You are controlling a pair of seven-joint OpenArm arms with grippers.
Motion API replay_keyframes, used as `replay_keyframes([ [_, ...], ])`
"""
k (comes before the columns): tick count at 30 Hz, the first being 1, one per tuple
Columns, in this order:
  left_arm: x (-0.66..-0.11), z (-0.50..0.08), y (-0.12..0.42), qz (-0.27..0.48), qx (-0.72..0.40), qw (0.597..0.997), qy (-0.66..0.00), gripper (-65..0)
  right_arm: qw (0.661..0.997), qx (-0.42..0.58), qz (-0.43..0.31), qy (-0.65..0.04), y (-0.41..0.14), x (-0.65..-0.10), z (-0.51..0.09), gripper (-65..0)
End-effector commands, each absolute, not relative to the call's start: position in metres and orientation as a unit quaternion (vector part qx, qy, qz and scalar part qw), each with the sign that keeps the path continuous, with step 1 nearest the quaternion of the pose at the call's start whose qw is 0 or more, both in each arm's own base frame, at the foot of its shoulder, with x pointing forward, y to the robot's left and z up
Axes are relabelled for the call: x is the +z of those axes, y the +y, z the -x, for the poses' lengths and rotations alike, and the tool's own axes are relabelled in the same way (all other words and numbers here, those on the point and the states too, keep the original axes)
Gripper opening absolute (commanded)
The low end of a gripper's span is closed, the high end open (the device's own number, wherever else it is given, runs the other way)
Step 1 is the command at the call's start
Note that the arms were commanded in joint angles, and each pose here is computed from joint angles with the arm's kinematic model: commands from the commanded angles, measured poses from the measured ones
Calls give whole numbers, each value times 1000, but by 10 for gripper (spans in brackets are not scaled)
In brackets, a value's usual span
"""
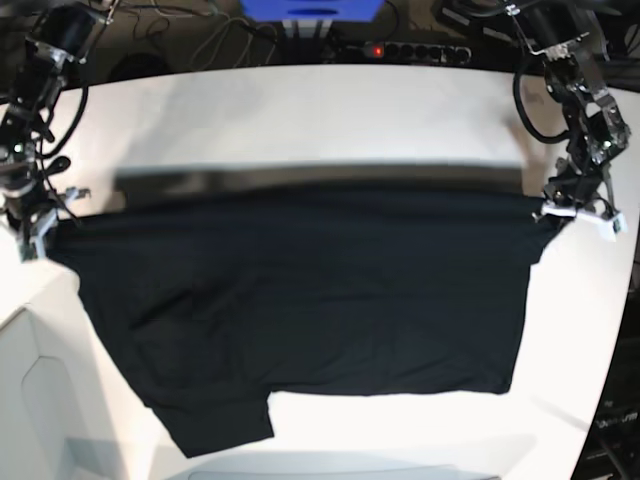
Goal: Fold the T-shirt properly
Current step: 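Drag the held edges back toward the robot, flattening the folded shirt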
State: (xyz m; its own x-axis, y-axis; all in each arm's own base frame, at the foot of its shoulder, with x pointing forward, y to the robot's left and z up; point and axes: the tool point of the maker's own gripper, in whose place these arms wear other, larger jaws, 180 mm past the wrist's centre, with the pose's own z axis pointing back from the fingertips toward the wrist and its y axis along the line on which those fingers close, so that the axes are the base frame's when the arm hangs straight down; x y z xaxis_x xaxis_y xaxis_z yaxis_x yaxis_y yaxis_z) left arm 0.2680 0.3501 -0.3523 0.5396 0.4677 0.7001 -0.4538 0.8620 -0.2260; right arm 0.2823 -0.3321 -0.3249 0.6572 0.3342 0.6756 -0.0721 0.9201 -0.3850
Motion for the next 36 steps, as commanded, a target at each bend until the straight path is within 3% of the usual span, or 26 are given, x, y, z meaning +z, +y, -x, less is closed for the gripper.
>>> replay_keyframes([
  [1,-342,-268,361,-9,262,870,-417,-650,886,119,175,-413,-335,-312,-284,-650],
  [19,-382,-174,343,-37,241,914,-325,-650,942,145,150,-263,-330,-388,-164,-650],
  [36,-364,-132,361,-72,293,894,-332,-630,951,128,154,-236,-339,-394,-136,-650],
])
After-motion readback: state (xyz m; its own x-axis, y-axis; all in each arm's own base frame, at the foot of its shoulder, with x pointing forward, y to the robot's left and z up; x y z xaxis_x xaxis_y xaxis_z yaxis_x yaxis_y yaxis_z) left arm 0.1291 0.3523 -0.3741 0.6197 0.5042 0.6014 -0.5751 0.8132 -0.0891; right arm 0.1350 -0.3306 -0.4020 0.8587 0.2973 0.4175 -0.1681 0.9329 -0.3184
